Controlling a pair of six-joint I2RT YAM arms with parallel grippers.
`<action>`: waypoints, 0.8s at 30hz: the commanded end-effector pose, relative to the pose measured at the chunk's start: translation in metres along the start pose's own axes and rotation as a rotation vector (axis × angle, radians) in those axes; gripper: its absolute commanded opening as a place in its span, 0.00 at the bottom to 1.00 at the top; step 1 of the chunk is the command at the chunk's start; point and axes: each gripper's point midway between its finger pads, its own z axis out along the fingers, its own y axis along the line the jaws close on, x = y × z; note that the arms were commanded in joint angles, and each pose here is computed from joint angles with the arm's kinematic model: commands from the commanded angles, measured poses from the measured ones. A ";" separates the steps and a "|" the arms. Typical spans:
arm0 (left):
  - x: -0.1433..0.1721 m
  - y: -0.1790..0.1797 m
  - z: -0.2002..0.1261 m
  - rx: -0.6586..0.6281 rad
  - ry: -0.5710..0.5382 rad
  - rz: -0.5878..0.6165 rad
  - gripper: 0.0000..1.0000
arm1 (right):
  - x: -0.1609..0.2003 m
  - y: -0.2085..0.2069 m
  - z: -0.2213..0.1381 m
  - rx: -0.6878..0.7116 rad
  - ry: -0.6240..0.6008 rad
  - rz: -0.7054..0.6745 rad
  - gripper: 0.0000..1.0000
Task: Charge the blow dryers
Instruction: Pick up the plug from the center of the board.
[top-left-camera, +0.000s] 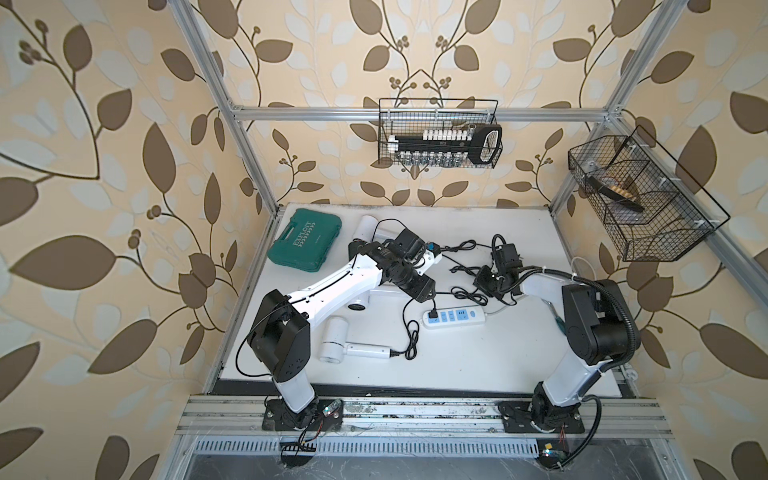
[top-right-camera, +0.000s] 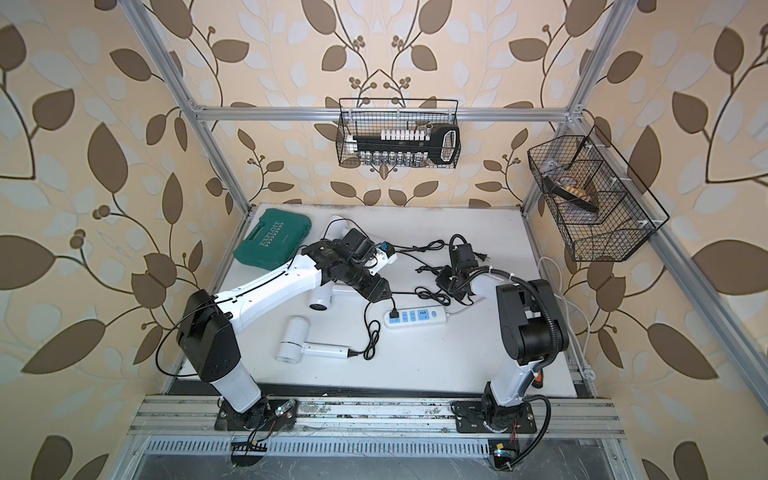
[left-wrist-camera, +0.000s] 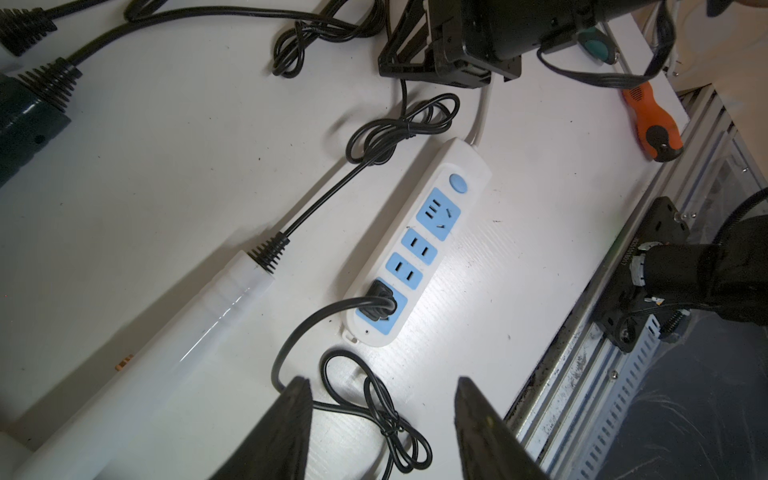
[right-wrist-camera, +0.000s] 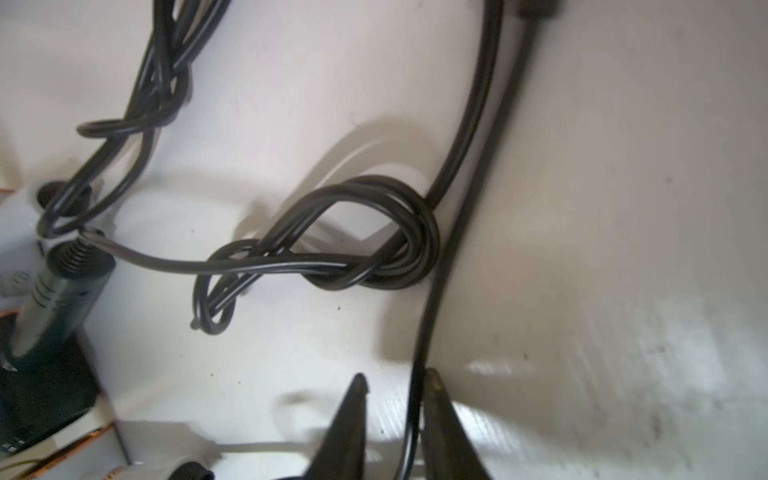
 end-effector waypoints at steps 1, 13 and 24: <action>-0.003 0.001 -0.015 -0.009 -0.028 0.014 0.57 | 0.016 -0.015 0.008 0.018 0.040 0.031 0.13; -0.018 -0.006 -0.011 0.033 -0.031 0.019 0.57 | 0.006 0.000 -0.025 -0.055 -0.052 -0.012 0.00; -0.052 -0.020 -0.003 0.129 -0.085 0.025 0.59 | 0.011 0.059 -0.085 -0.181 -0.121 -0.127 0.00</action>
